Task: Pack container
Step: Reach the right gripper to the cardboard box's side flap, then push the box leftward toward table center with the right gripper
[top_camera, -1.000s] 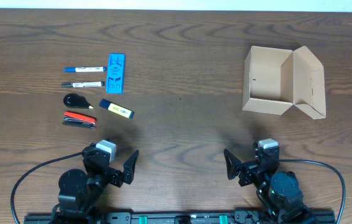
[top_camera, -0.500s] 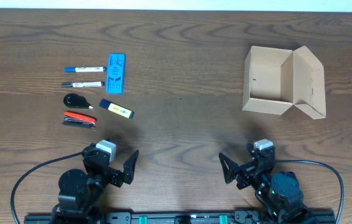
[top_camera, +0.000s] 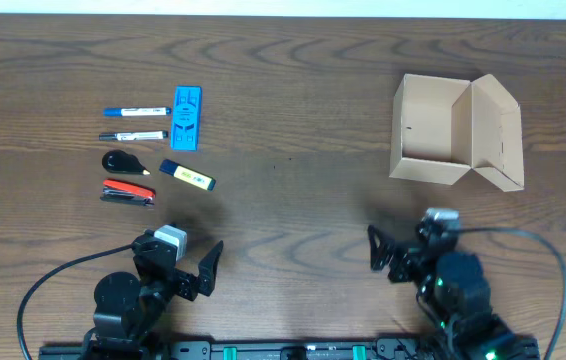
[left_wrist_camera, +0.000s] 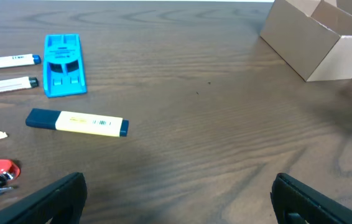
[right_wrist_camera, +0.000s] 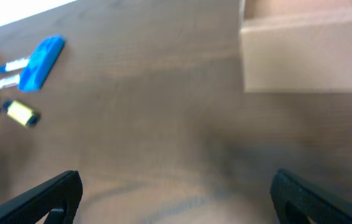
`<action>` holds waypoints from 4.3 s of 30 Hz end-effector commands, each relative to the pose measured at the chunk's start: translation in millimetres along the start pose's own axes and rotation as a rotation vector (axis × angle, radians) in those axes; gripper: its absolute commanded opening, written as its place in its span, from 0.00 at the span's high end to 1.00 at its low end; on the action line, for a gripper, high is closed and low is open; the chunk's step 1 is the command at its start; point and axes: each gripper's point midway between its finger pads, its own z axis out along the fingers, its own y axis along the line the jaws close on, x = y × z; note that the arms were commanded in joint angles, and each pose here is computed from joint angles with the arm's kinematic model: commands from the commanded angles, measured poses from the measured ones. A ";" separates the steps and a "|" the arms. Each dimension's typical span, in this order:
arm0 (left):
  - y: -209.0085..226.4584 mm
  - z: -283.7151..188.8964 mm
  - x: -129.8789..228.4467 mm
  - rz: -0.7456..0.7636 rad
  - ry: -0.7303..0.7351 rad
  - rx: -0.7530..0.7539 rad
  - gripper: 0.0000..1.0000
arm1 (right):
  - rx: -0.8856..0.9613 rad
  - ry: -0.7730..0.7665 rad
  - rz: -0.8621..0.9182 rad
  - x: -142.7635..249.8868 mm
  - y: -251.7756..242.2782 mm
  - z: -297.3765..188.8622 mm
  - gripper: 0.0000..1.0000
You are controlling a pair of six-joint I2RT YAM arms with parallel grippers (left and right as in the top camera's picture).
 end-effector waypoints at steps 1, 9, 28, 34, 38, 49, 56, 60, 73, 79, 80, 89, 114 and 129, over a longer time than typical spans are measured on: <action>1.1 2.4 6.1 -0.019 0.008 0.002 0.05 | 0.109 -0.054 0.007 -51.0 -4.3 -6.6 0.01; 1.1 2.4 6.1 -0.019 0.008 0.002 0.05 | 0.119 0.050 0.214 -106.8 15.3 12.8 0.01; 1.1 2.5 6.2 -0.020 0.009 0.002 0.05 | 0.569 0.182 0.777 -132.8 -41.2 30.5 0.01; 1.1 2.4 6.1 -0.020 0.008 0.002 0.05 | 0.643 0.301 1.014 -113.0 -61.9 63.8 0.01; 1.1 2.4 6.1 -0.020 0.008 0.001 0.05 | 0.690 0.393 1.076 -90.8 -74.2 82.5 0.01; 1.1 2.4 6.1 -0.020 0.008 0.002 0.05 | 0.811 0.483 1.070 -55.1 -101.7 110.4 0.10; 1.1 2.4 6.1 -0.019 0.008 0.001 0.05 | 0.834 0.499 1.058 -47.9 -107.3 115.4 0.51; 1.1 2.4 6.1 -0.019 0.008 0.001 0.05 | 0.830 0.494 1.057 -49.0 -108.2 116.2 0.95; 1.1 2.4 6.1 -0.019 0.008 0.002 0.05 | 0.474 0.558 0.376 -109.3 -57.2 135.2 0.99; 1.1 2.4 6.1 -0.020 0.008 0.002 0.05 | 0.230 0.646 -0.089 -103.2 -3.1 144.5 0.99; 1.1 2.4 6.1 -0.020 0.008 0.002 0.05 | 0.191 0.661 -0.148 -99.0 6.3 145.4 0.99; 1.1 2.4 6.1 -0.020 0.008 0.002 0.05 | 0.101 0.706 -0.297 -70.9 46.3 162.9 0.99; 1.1 2.5 6.2 -0.020 0.009 0.002 0.05 | 0.276 0.774 -0.068 -34.6 38.1 177.7 0.92; 1.1 2.4 6.1 -0.020 0.008 0.002 0.05 | 0.212 0.725 -0.084 -89.7 64.9 133.6 0.26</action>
